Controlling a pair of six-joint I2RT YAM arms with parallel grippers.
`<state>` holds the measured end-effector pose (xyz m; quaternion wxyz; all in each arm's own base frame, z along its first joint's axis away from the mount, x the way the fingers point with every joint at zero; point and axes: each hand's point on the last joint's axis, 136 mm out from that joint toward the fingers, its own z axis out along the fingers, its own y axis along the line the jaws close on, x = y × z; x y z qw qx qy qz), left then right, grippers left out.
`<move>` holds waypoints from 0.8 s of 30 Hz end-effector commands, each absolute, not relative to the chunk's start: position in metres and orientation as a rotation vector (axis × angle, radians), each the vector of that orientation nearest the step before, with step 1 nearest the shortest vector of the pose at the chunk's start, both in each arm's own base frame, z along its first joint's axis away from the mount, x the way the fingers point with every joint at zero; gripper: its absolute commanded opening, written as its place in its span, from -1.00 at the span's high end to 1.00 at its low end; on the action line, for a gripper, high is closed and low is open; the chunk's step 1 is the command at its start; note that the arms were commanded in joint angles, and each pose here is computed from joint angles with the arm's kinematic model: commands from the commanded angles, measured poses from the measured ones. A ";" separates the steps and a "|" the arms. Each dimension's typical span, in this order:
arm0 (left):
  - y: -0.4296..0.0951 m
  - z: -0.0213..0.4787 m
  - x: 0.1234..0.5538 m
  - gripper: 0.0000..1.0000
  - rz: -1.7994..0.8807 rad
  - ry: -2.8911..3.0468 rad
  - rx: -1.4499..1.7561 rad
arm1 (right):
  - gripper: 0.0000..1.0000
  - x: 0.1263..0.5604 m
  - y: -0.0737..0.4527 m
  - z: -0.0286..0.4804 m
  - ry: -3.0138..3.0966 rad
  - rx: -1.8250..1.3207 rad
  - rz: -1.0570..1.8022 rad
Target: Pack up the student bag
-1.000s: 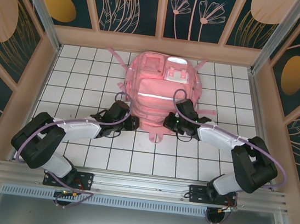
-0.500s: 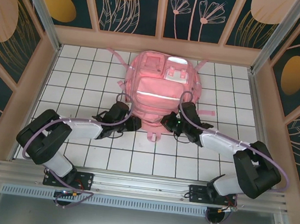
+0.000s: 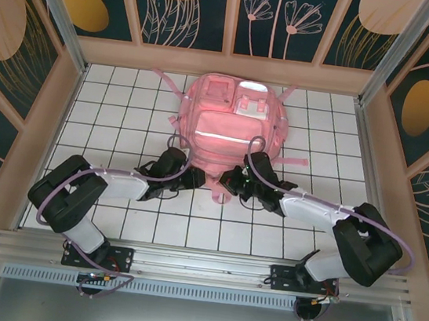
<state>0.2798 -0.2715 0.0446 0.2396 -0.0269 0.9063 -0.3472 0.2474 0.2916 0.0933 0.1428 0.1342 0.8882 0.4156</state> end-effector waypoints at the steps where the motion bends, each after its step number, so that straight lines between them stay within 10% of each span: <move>1: -0.281 0.077 0.275 0.22 -0.964 2.437 0.012 | 1.00 0.239 0.292 0.106 2.522 0.277 1.213; 12: -0.210 0.097 0.333 -0.20 -0.620 2.426 -0.191 | 1.00 0.235 0.244 0.119 2.462 0.240 1.155; 24: -0.249 0.065 0.341 0.36 -0.981 2.431 -0.281 | 1.00 0.252 0.188 0.128 2.400 0.333 1.101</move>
